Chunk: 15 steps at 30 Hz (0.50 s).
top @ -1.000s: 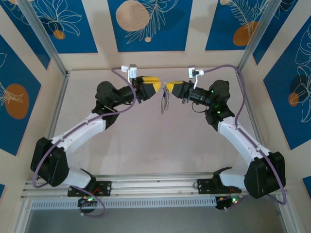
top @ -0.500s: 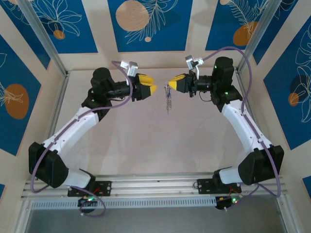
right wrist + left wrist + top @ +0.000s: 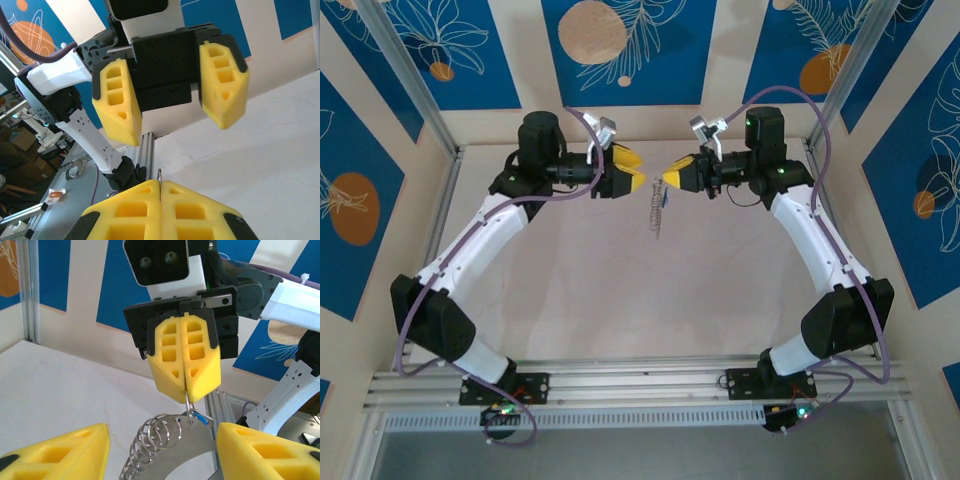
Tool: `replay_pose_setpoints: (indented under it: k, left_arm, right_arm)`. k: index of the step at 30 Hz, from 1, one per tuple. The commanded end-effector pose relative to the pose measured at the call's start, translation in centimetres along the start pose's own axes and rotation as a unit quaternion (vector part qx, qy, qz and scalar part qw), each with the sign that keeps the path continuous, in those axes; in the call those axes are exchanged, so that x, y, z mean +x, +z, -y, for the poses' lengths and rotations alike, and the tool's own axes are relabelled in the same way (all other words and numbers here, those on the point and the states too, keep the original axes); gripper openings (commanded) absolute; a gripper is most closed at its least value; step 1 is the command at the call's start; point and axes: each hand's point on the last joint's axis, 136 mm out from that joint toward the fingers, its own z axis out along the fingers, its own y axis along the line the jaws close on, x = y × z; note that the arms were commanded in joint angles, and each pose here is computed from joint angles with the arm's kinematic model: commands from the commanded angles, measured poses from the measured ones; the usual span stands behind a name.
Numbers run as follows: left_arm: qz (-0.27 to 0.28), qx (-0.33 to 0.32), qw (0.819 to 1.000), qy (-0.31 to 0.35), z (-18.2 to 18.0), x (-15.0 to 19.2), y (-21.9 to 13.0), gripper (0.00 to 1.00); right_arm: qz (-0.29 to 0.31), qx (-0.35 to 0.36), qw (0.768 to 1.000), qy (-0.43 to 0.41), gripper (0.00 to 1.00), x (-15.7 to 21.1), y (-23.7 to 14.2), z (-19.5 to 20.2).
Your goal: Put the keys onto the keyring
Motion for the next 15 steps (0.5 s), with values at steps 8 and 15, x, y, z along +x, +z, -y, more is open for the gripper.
replay_pose_setpoints:
  k: [8, 15]
  left_arm:
    - [-0.012, 0.048, 0.999, -0.016, 0.12, -0.05, 0.31, 0.52]
    - [-0.010, 0.057, 0.998, -0.023, 0.17, 0.10, 0.64, 0.48]
  right_arm:
    - [-0.009, -0.023, 1.000, -0.003, 0.00, 0.06, 1.02, -0.74]
    - [-0.009, -0.020, 1.000, -0.002, 0.00, 0.18, 1.38, -0.45]
